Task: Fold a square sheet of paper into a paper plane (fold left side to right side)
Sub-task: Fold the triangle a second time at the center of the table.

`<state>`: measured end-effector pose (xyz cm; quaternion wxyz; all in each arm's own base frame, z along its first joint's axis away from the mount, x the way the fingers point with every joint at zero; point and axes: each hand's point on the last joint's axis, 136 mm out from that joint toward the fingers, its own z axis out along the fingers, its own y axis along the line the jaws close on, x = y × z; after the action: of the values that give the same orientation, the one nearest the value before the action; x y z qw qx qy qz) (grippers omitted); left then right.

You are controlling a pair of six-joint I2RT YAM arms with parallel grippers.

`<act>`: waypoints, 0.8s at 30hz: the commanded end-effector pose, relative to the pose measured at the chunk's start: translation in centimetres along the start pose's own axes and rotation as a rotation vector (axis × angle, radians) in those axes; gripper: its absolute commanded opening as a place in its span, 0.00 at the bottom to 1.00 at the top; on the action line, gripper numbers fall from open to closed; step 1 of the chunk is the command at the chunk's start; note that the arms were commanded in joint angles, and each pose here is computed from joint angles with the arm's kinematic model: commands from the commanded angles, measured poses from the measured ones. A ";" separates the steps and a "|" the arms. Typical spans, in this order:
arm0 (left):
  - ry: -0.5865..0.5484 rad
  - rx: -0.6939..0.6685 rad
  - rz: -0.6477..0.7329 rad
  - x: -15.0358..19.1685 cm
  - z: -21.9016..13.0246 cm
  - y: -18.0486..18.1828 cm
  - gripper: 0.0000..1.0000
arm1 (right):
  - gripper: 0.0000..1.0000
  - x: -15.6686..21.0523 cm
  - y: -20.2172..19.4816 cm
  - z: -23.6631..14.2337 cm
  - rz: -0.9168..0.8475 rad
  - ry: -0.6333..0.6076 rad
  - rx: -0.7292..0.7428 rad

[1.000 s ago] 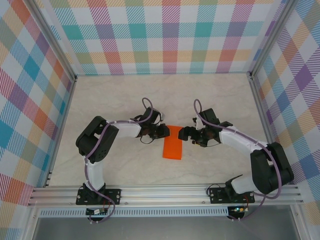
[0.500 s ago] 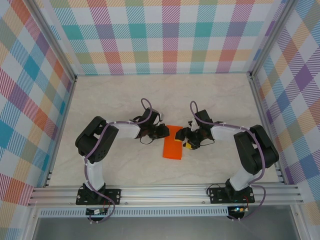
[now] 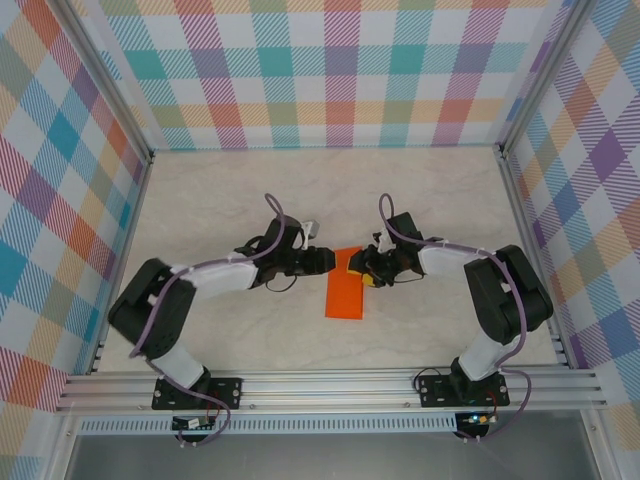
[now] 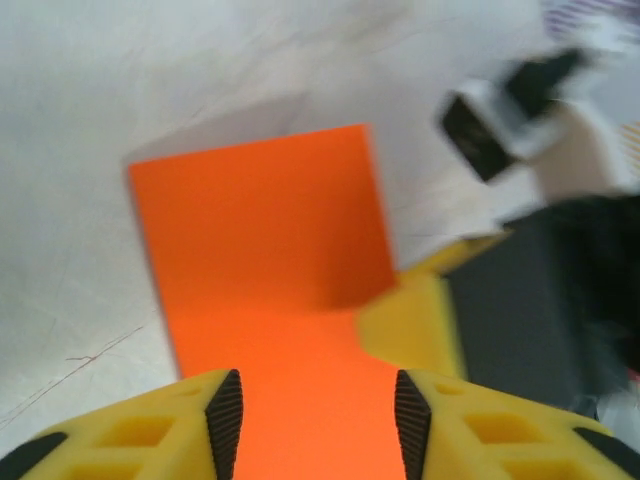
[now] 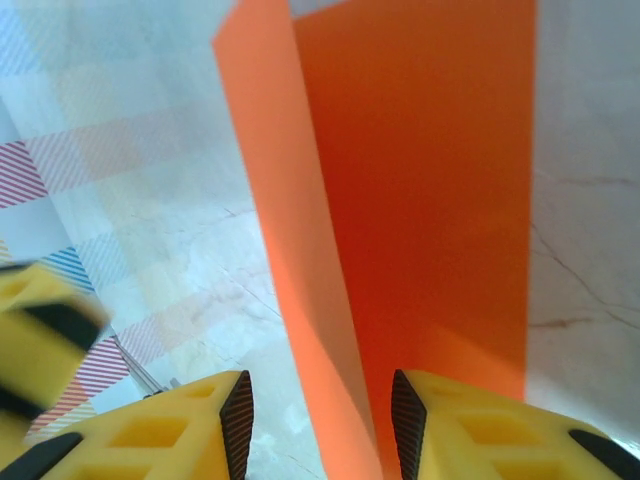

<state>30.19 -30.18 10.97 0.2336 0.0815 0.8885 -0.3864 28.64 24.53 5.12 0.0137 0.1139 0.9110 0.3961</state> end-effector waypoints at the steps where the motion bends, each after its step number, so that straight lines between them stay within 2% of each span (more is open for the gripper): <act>1: -0.034 -0.004 0.244 1.2 -3.0 -2.6 0.57 | 0.42 -1.2 1.2 -0.5 -0.026 -0.012 -0.010; 5: 0.003 -0.027 0.423 5.1 -4.5 -5.0 0.66 | 0.42 -2.0 2.0 -1.1 -0.041 -0.018 -0.001; 10: 0.029 -0.128 0.543 8.7 -3.9 -5.9 0.70 | 0.41 -2.1 2.2 -1.1 -0.036 -0.004 0.003; 16: 0.017 -0.318 0.614 10.3 -1.5 -5.6 0.76 | 0.40 -2.2 2.5 -1.0 -0.036 0.009 0.005; 24: 0.066 -0.472 0.722 11.9 2.3 -5.9 0.83 | 0.41 -2.2 2.4 -1.0 -0.034 0.011 0.013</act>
<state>17.98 -35.97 7.29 0.3139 0.3436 0.8782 -0.1100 30.96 24.78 7.09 0.0152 0.1057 0.9152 0.3887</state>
